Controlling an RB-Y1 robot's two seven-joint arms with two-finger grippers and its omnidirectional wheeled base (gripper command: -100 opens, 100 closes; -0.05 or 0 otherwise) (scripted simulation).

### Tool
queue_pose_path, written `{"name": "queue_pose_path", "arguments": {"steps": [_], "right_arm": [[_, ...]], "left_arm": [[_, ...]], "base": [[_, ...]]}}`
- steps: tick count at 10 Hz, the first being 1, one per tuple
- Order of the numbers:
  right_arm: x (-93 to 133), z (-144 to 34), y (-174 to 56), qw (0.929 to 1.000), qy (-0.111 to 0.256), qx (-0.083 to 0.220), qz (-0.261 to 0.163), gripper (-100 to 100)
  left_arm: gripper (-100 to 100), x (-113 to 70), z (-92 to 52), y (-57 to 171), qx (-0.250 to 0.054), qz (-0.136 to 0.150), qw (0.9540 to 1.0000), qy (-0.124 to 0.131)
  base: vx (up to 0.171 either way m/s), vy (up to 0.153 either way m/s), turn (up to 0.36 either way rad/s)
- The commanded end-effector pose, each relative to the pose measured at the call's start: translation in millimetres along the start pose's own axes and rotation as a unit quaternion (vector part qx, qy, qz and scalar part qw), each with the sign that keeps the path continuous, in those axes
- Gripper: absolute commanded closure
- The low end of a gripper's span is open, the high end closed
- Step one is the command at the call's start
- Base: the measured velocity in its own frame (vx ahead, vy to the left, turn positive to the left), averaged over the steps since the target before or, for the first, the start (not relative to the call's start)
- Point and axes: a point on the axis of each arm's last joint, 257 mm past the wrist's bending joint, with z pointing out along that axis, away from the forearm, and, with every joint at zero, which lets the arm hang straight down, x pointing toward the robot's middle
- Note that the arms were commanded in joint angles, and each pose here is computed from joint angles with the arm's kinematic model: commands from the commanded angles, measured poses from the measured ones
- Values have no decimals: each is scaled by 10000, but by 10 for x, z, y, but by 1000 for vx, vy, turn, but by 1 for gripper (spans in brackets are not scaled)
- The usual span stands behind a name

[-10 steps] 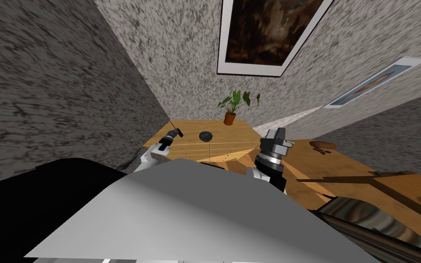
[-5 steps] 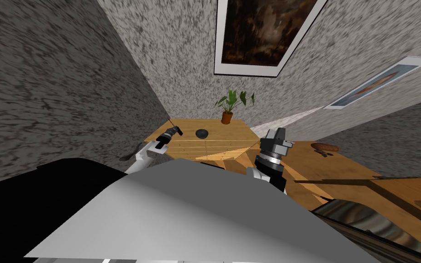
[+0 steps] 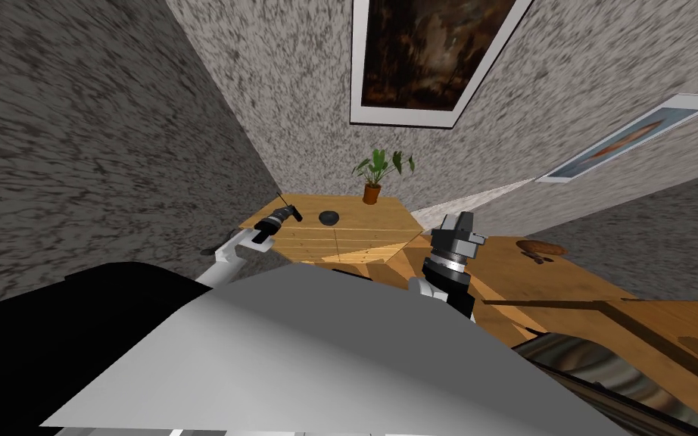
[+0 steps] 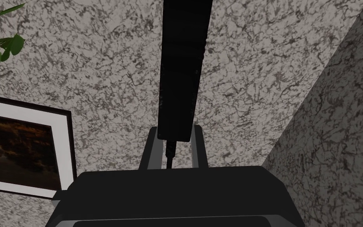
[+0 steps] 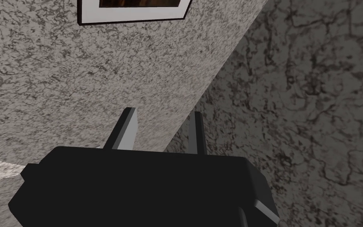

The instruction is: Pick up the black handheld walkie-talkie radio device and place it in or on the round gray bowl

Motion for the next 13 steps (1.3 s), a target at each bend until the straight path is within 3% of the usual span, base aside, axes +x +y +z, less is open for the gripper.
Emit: {"name": "queue_pose_path", "arguments": {"steps": [1,5,13], "right_arm": [[0,0,0,10000,0,0,0,0],[0,0,0,10000,0,0,-1,0],[0,0,0,10000,0,0,-1,0]], "left_arm": [[100,-92,6,-35,55,52,10000,6],[100,-197,-22,-77,-56,162,9999,-18],[100,-207,-205,-20,-658,-58,9977,-179]], "base": [[-58,-212,54],[14,-152,-9],[71,-117,-117]]}}
